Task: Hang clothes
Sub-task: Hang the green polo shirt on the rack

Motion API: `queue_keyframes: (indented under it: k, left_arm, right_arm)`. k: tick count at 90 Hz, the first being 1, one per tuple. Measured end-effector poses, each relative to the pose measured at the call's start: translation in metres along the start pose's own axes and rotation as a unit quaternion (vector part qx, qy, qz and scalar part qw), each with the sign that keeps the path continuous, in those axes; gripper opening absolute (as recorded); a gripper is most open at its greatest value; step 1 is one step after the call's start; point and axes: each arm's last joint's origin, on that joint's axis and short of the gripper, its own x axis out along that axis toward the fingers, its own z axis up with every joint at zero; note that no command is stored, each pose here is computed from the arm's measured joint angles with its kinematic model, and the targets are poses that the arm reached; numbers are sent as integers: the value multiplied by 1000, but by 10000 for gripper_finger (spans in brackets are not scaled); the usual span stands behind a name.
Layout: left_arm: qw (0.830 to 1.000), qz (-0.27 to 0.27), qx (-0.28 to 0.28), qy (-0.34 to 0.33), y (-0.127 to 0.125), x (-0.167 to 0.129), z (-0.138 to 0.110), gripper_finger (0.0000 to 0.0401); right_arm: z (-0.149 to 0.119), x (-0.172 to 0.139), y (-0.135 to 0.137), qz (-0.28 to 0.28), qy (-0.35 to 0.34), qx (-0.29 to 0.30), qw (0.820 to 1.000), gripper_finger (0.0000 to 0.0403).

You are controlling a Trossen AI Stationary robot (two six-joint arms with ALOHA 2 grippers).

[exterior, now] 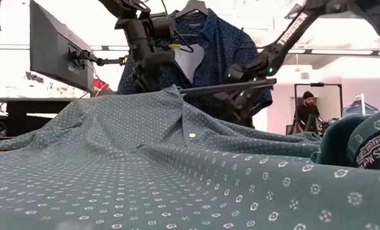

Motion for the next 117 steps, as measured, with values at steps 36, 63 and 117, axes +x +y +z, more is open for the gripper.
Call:
queue_keyframes:
  k: [36, 63, 117]
  left_arm:
    - [1000, -1, 12, -4, -2, 0, 1, 62]
    - [1000, -1, 20, -11, -2, 0, 2, 62]
    - [993, -13, 119, 12, -14, -1, -3, 61]
  right_arm:
    - [10, 4, 15, 29, -18, -8, 999, 290]
    - [4, 11, 34, 41, -11, -46, 998, 254]
    - [-10, 26, 77, 41, -5, 44, 998, 154]
